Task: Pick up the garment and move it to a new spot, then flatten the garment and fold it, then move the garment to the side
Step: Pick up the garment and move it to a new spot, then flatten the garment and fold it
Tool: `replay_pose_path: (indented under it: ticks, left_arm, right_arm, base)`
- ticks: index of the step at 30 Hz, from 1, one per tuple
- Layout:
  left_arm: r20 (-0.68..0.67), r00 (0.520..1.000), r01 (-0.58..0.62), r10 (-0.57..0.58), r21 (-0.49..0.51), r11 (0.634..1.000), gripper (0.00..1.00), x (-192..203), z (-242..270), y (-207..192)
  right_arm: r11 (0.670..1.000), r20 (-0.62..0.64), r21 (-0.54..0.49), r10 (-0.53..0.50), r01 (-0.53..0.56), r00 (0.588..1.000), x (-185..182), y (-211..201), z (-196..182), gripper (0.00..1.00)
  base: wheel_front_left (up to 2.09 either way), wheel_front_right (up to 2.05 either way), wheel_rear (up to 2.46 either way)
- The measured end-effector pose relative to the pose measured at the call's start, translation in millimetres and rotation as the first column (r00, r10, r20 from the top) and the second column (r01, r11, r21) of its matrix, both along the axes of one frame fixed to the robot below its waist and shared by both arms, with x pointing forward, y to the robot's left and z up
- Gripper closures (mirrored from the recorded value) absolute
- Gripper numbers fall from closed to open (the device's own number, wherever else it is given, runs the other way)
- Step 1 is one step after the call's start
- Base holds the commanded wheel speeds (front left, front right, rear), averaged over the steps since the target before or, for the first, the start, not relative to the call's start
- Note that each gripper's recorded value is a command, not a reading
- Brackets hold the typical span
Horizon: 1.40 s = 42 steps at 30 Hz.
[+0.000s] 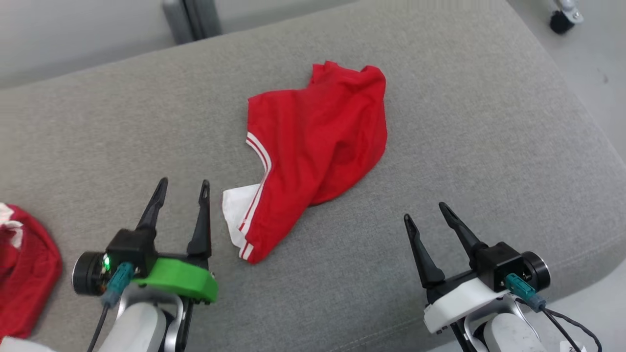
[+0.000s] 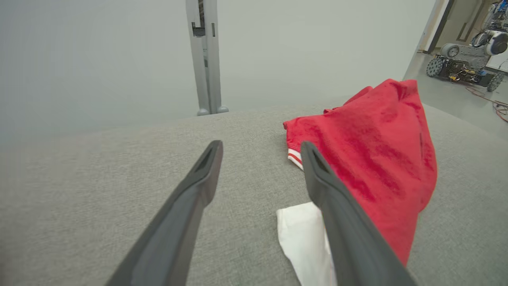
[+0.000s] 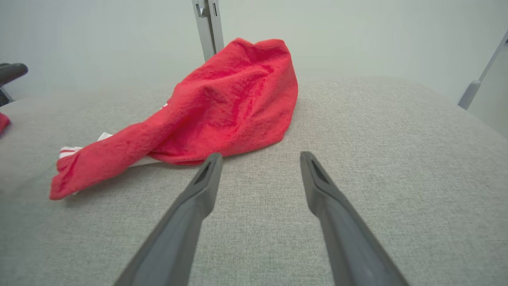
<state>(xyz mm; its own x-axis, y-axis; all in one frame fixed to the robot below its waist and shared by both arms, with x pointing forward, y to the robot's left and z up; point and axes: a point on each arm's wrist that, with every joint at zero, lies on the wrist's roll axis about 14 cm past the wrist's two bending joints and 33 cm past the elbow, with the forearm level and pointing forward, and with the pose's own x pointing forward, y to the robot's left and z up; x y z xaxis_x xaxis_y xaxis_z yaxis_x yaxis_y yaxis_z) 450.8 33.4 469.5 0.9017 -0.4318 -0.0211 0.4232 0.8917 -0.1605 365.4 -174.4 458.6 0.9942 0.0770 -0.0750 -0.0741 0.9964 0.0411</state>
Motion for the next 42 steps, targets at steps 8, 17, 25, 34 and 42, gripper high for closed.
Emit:
replay_pose_path:
  ticks: [8, 17, 25, 34, 42]
  left_arm:
    - [0.134, 0.956, -0.254, 0.259, -0.054, 0.966, 0.00, -55.7, 52.5, 80.6]
    - [0.157, 0.905, -0.393, 0.396, -0.049, 0.918, 0.00, -109.2, 56.0, 127.6]
    - [0.130, 0.901, -0.414, 0.413, -0.023, 0.910, 0.00, -125.6, 42.3, 140.4]
    - [0.099, 0.910, -0.402, 0.402, -0.017, 0.915, 0.00, -127.2, 32.6, 133.2]
    - [0.096, 0.913, -0.398, 0.397, -0.011, 0.917, 0.00, -127.7, 30.9, 130.8]
  right_arm:
    - [0.998, 0.138, 0.028, 0.060, -0.065, 0.989, -5.6, 22.2, 42.4, 0.00]
    - [0.991, 0.206, 0.028, 0.120, -0.128, 0.971, -22.3, 43.0, 62.5, 0.00]
    - [0.989, 0.217, 0.035, 0.133, -0.144, 0.967, -29.6, 48.0, 65.5, 0.00]
    - [0.989, 0.224, 0.038, 0.132, -0.144, 0.966, -30.8, 48.0, 67.6, 0.00]
    - [0.989, 0.220, 0.042, 0.129, -0.142, 0.967, -30.7, 47.2, 66.3, 0.00]
  base:
    - [0.00, 0.00, 0.00]
    - [0.00, 0.00, 0.00]
    - [0.00, 0.00, 0.00]
    - [0.00, 0.00, 0.00]
    - [0.00, 0.00, 0.00]
